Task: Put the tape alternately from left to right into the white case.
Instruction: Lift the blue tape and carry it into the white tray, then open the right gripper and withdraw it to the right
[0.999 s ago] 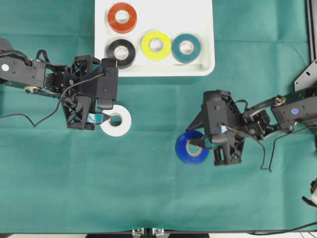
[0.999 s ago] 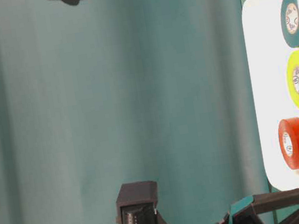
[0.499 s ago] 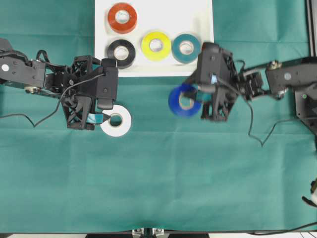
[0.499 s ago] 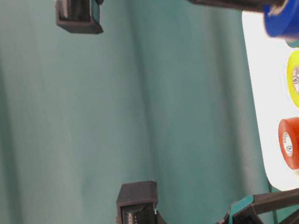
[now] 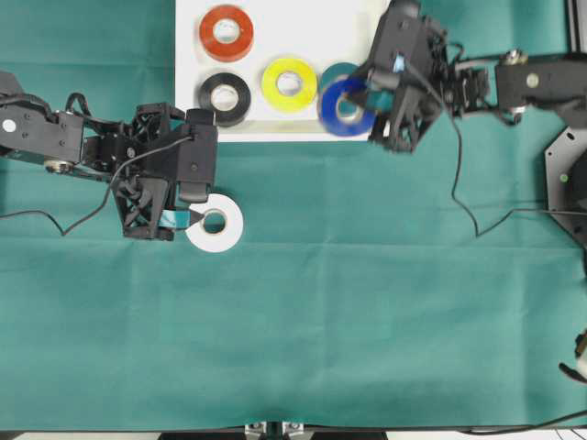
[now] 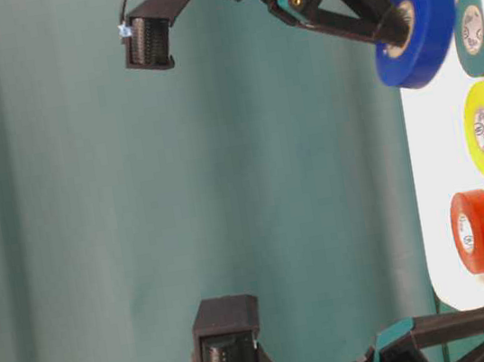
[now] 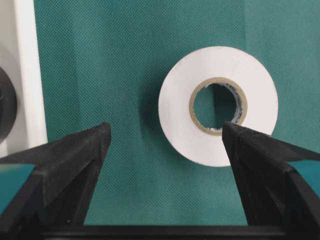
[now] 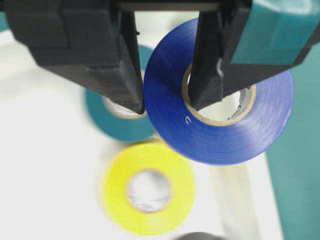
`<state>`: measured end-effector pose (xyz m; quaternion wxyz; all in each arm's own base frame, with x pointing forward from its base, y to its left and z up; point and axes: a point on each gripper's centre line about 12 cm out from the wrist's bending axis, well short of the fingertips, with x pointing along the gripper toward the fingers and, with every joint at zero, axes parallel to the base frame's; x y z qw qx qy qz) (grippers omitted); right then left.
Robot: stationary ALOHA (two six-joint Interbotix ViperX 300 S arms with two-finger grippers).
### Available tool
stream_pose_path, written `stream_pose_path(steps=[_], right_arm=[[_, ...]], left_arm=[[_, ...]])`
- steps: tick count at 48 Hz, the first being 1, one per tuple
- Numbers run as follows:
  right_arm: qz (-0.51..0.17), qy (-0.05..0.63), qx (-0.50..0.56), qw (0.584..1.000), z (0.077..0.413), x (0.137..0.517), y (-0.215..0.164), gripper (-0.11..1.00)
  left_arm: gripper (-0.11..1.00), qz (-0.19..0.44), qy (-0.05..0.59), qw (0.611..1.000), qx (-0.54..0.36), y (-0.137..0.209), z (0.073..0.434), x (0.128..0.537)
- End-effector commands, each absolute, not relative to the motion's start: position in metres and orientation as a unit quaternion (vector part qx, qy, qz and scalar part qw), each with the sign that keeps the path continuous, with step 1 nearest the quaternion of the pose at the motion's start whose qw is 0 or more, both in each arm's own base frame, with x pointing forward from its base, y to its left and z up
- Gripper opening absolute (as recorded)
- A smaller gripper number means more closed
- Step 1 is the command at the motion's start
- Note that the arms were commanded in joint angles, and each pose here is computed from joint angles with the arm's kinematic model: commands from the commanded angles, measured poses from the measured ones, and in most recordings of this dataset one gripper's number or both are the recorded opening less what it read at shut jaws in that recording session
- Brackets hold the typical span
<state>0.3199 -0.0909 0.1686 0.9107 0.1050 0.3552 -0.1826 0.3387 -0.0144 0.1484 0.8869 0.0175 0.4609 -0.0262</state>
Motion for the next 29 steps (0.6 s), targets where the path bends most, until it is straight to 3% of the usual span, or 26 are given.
stream_pose_path(steps=[1, 29], right_arm=[[-0.196, 0.327, 0.106, 0.918, 0.185, 0.322, -0.105, 0.28], [-0.251, 0.307, 0.143, 0.907, 0.167, 0.322, -0.174, 0.27]], left_arm=[[0.78, -0.028, 0.44, 0.898, 0.018, -0.016, 0.159, 0.341], [0.78, -0.036, 0.437, 0.899, 0.021, -0.023, 0.158, 0.34]])
